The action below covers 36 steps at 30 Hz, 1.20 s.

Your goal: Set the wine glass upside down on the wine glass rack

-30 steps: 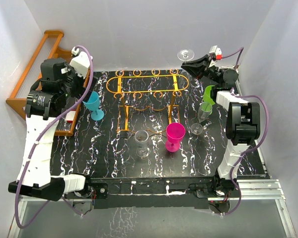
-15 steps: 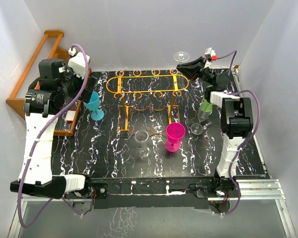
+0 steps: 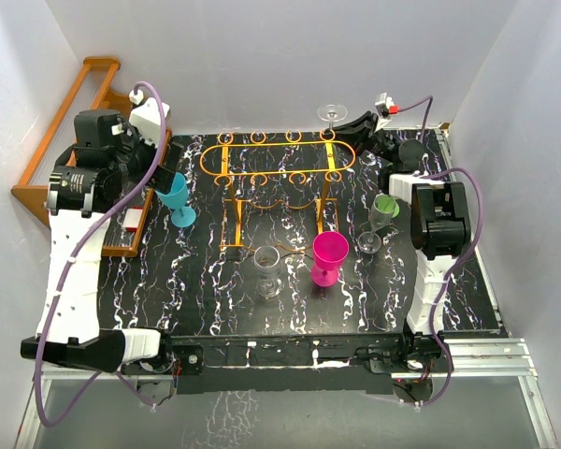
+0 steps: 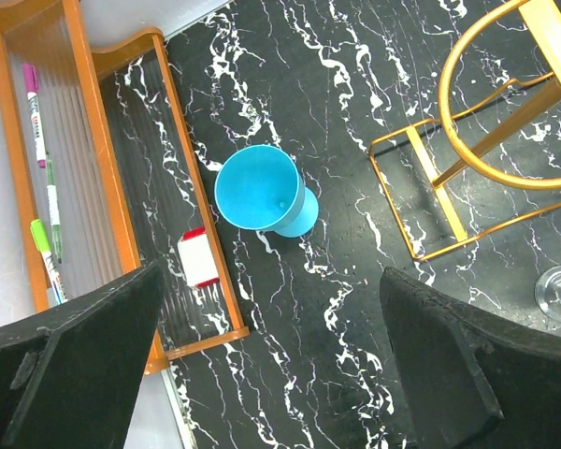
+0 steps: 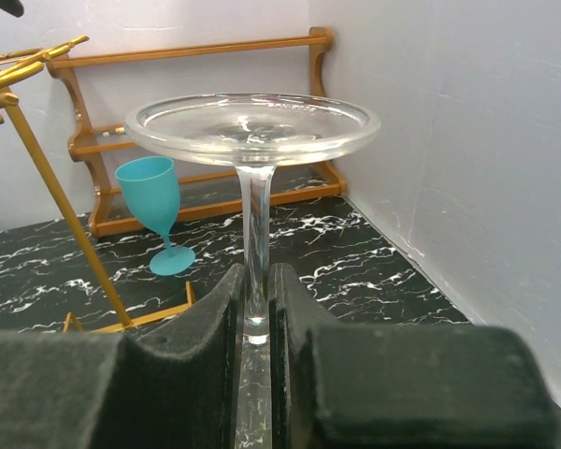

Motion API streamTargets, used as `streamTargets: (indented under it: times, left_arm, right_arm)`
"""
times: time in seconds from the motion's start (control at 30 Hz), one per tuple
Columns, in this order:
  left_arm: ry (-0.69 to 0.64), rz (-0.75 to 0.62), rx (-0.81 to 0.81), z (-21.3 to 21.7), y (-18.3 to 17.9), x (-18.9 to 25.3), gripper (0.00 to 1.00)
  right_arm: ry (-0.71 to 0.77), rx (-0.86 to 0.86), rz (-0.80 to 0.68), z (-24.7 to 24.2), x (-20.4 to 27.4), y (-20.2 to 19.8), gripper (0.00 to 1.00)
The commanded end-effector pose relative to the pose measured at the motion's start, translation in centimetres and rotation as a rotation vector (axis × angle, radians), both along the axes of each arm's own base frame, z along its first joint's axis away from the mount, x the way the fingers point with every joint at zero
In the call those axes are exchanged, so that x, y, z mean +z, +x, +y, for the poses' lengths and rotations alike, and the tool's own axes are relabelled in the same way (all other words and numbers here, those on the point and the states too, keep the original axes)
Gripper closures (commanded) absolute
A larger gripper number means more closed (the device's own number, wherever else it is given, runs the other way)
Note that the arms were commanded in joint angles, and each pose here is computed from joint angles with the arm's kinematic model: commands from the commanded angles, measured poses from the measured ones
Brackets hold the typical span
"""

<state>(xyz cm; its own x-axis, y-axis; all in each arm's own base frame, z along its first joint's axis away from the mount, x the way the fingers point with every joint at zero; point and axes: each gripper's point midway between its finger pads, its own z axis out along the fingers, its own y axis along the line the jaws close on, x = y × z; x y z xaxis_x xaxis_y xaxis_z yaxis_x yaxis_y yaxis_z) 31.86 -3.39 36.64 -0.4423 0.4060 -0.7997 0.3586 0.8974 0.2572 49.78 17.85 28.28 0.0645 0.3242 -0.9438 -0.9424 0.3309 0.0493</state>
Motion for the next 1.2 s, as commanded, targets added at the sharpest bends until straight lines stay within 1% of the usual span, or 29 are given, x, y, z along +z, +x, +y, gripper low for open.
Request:
streamTargets:
  times: [0.0, 0.27, 0.37, 0.4, 0.57, 0.83, 0.9, 0.97, 1.03, 1.17]
  left_arm:
    - [-0.029, 0.009, -0.009, -0.3, 0.0, -0.1, 0.03]
    - [-0.044, 0.027, -0.02, -0.7, 0.2, -0.5, 0.03]
    - [-0.048, 0.031, -0.022, -0.8, 0.2, -0.6, 0.03]
    - [-0.049, 0.031, -0.021, -0.7, 0.2, -0.6, 0.03]
    - [-0.054, 0.039, -0.022, -0.8, 0.2, -0.9, 0.03]
    - [-0.059, 0.036, -0.013, -0.6, 0.3, -0.7, 0.03]
    - [-0.051, 0.035, -0.002, -0.4, 0.4, -0.8, 0.03]
    - [-0.05, 0.036, 0.001, -0.3, 0.3, -0.9, 0.03]
    - [-0.054, 0.038, 0.001, -0.3, 0.2, -0.9, 0.03]
    - [-0.056, 0.039, 0.006, -0.1, 0.0, -1.0, 0.03]
  right_arm:
    - [-0.014, 0.02, -0.474, 0.5, 6.9, -4.9, 0.92]
    - [-0.037, 0.013, -0.506, 0.1, 7.3, -5.2, 0.92]
    - [-0.03, -0.021, -0.522, -0.8, 7.8, -5.0, 0.92]
    - [-0.034, -0.062, -0.526, -2.4, 8.0, -4.4, 0.92]
    - [-0.019, -0.149, -0.567, -5.3, 9.8, -3.9, 0.92]
    - [0.013, -0.2, -0.594, -6.2, 11.4, -4.5, 0.92]
    - [0.036, -0.246, -0.596, -6.6, 12.8, -4.8, 0.92]
    - [0.025, -0.316, -0.585, -7.1, 14.0, -4.8, 0.92]
    - [-0.012, -0.424, -0.585, -7.8, 15.5, -4.8, 0.92]
    - [-0.141, -0.63, -0.549, -9.8, 16.9, -4.9, 0.92]
